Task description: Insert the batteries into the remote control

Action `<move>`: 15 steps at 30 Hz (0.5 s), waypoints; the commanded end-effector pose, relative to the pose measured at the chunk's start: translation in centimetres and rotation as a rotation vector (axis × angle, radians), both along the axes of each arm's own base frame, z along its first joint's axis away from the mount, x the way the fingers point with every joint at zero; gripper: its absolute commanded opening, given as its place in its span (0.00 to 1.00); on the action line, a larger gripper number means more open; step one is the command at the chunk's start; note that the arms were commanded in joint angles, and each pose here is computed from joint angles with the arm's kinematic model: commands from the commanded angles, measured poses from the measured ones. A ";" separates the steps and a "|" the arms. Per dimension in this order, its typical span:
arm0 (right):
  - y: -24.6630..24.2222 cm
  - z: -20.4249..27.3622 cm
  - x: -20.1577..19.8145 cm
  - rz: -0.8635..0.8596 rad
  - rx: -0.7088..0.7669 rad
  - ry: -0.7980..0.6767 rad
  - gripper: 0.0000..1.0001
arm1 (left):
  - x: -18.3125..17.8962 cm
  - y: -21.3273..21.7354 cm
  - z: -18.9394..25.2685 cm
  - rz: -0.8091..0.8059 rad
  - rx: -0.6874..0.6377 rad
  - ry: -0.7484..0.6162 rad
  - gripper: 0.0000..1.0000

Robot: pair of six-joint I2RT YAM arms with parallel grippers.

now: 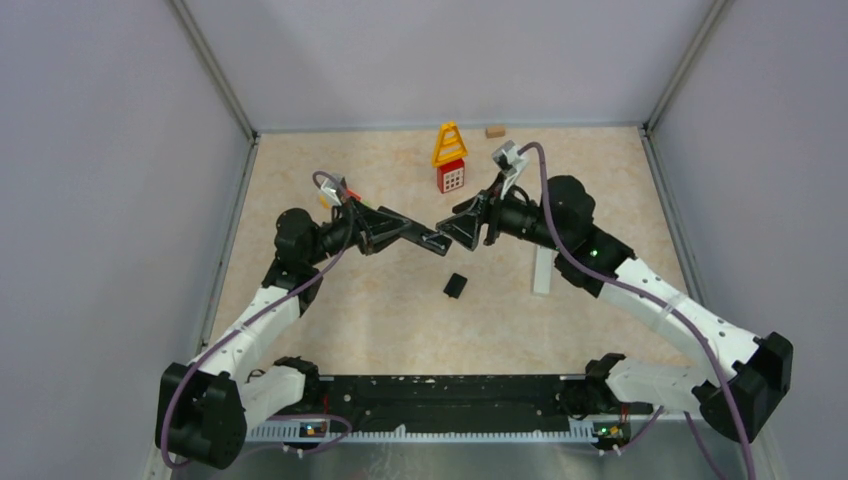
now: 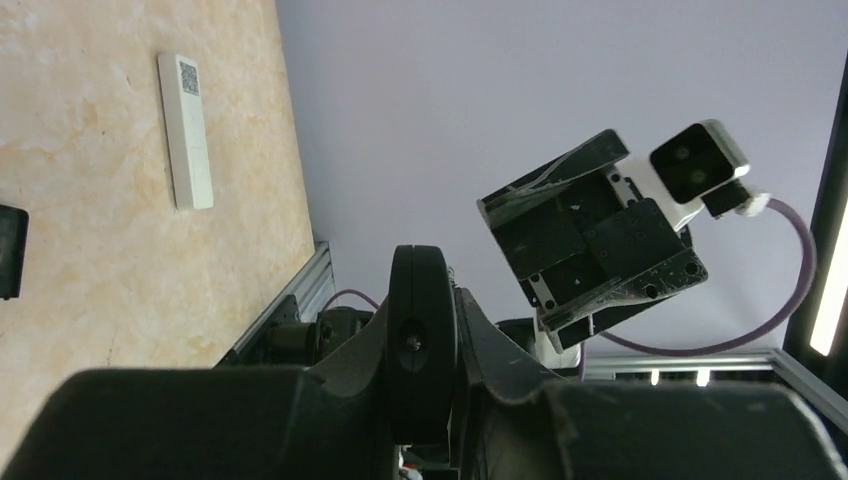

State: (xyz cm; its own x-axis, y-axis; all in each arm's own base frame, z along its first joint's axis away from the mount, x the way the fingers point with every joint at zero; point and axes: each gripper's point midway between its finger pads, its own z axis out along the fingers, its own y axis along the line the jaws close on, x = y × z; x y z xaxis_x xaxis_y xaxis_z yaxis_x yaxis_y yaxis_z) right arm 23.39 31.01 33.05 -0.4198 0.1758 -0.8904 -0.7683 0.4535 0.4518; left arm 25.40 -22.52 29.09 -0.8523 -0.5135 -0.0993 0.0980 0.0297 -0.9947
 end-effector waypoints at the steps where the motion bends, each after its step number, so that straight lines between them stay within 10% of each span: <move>1: 0.7 0.1 -1.2 0.186 -0.193 -0.249 0.61 | -1.0 -0.3 1.8 -0.071 -0.004 -0.108 0.00; 15: 2.2 -1.0 -4.6 0.552 -0.281 -0.374 0.50 | -2.2 -0.7 2.6 -0.161 -0.019 -0.138 0.00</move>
